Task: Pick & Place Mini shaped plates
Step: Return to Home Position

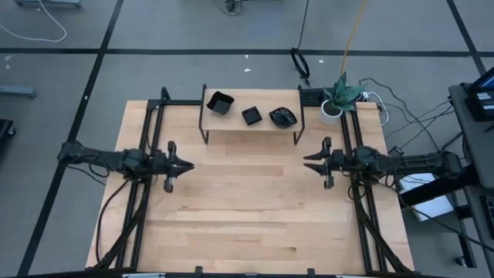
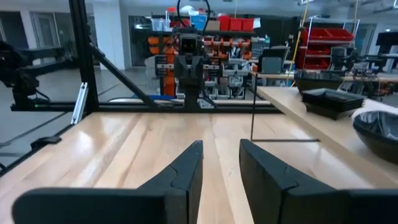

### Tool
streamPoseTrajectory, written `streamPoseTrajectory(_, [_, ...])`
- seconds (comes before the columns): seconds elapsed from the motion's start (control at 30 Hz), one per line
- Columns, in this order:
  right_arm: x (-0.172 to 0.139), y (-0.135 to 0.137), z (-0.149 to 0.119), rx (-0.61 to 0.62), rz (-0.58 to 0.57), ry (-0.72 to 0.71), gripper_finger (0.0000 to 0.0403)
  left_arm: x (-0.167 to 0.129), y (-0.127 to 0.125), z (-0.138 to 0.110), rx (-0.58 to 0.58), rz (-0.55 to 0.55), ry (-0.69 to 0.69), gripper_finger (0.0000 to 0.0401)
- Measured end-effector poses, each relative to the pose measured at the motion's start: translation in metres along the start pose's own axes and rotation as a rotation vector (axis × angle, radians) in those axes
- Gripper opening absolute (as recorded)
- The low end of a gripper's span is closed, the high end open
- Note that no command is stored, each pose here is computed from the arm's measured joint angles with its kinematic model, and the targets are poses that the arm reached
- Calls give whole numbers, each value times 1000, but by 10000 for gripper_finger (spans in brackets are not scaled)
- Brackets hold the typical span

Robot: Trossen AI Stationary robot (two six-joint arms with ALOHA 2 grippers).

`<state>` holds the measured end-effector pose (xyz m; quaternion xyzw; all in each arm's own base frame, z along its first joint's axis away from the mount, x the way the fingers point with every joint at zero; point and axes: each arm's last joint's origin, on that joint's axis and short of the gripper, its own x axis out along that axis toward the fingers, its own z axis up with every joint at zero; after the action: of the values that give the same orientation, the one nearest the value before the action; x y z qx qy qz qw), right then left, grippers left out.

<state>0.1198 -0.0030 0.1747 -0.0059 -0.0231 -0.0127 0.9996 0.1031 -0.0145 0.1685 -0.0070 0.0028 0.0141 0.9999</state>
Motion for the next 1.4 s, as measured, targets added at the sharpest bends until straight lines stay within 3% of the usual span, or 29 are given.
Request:
streamPoseTrajectory(0.3, [0, 0, 0, -2, 0, 1, 93, -7, -1, 2, 18, -101, -32, 47])
streamPoseTrajectory(0.63, [0, 0, -3, 102, 0, 34, 93, -7, -1, 2, 25, -83, -31, 57])
streamPoseTrajectory(1.07, [0, 0, -3, 104, 1, 34, 93, -7, -1, 4, 19, -80, -54, 40])
streamPoseTrajectory(1.4, [0, 0, -4, 104, 0, 35, 93, -7, -1, 4, 18, -80, -58, 53])
